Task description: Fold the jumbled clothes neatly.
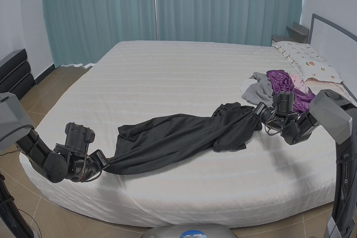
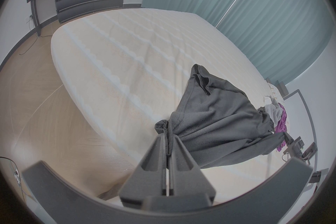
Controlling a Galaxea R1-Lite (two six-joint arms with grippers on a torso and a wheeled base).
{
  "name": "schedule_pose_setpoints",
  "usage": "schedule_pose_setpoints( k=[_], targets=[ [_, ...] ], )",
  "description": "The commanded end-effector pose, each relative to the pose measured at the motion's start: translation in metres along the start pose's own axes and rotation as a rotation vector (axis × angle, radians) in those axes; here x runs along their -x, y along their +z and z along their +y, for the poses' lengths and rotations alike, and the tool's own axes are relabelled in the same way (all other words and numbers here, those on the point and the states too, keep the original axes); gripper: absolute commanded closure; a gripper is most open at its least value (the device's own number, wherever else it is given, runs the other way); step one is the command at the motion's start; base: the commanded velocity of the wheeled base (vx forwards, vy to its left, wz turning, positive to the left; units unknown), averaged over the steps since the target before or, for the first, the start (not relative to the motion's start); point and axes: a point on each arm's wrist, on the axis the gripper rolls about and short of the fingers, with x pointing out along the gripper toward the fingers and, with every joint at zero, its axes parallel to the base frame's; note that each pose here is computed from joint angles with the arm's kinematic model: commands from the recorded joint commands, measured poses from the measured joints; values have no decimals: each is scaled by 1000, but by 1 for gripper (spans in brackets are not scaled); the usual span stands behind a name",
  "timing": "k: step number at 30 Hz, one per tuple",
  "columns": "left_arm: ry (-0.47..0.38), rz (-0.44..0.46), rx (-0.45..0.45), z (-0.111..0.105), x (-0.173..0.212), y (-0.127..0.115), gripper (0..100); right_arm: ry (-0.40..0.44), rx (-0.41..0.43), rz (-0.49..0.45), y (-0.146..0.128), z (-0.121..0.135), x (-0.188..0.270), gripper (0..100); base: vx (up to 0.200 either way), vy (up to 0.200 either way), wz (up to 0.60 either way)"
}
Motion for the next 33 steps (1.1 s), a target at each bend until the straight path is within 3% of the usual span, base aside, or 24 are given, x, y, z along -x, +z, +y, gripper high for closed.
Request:
schedule_pose_setpoints(
  k=[1,4,5,11,19,26,33],
  targets=[
    [-11,-9,2,-1,0,0,100,-54,10,-17,-24,-11,-38,100,0,0,0],
    [-15,-14,2,-1,-1,1,100,-73,9,-25,-30,-17,-51,100,0,0,0],
    [-15,-14,2,-1,-1,1,100,-75,9,-29,-30,-17,-52,0,0,0,0],
    [-12,-11,2,-1,-2,0,100,-62,8,-56,-32,-21,-62,0,0,0,0],
    [-12,-11,2,0,-2,0,100,-28,-6,-74,0,-8,-24,0,0,0,0],
    [-14,-11,1,-1,-1,0,100,-11,-7,-3,-4,-5,21,0,0,0,0],
    [-16,-13,1,0,0,0,100,-19,-3,146,-29,-11,55,0,0,0,0]
  ],
)
